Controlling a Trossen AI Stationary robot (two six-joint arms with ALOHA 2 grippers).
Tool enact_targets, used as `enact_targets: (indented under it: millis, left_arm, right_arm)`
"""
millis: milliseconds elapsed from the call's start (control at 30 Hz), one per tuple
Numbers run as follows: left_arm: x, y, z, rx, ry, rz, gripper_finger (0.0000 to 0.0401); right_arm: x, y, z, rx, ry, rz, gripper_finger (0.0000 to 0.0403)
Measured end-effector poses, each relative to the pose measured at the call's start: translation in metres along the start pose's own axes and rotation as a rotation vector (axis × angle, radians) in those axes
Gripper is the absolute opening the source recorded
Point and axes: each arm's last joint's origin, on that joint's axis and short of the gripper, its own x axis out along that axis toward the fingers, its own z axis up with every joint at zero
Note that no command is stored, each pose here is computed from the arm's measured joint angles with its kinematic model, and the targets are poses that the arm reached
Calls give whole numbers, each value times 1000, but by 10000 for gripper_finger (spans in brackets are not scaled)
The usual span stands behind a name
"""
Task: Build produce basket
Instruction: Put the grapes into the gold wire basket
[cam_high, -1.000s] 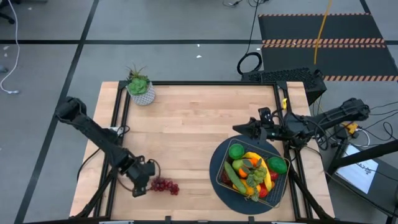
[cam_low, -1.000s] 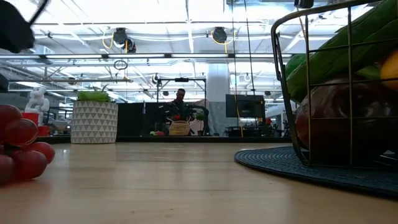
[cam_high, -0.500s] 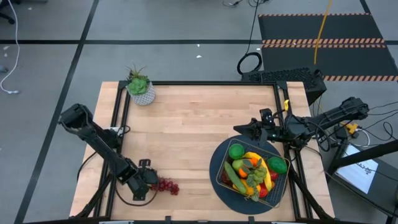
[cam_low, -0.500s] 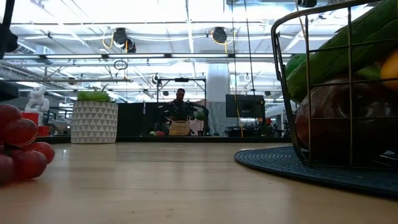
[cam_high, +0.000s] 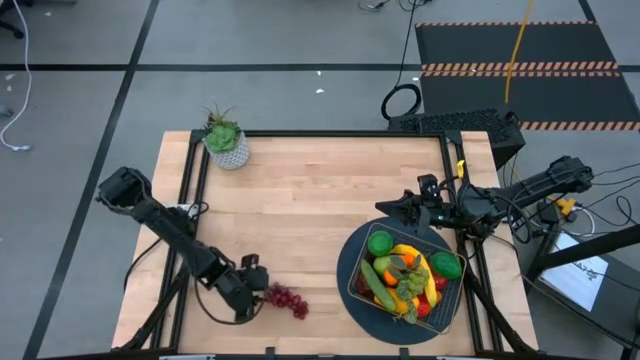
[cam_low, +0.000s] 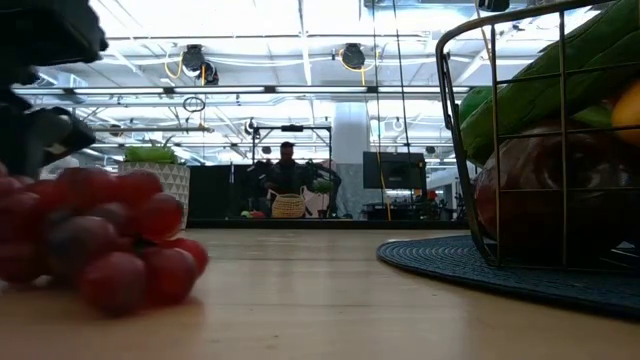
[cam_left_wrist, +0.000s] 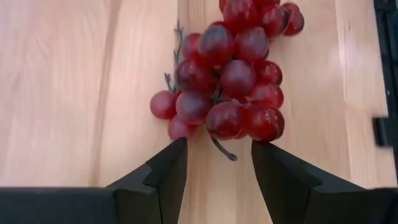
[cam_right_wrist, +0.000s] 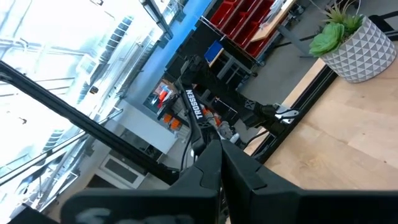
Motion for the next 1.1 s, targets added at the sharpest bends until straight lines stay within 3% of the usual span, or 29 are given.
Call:
enact_targets:
  millis: [433, 833, 1100]
  left_arm:
    - [4, 12, 11, 20, 12, -18, 179]
    - [2, 10, 2, -122, 69, 15, 179]
    - [18, -1, -14, -75, 51, 51, 179]
  right_arm:
    - [0, 0, 0, 12, 0, 0, 0]
    - [0, 0, 0, 11, 0, 0, 0]
    - [0, 0, 0, 0, 1, 0, 0]
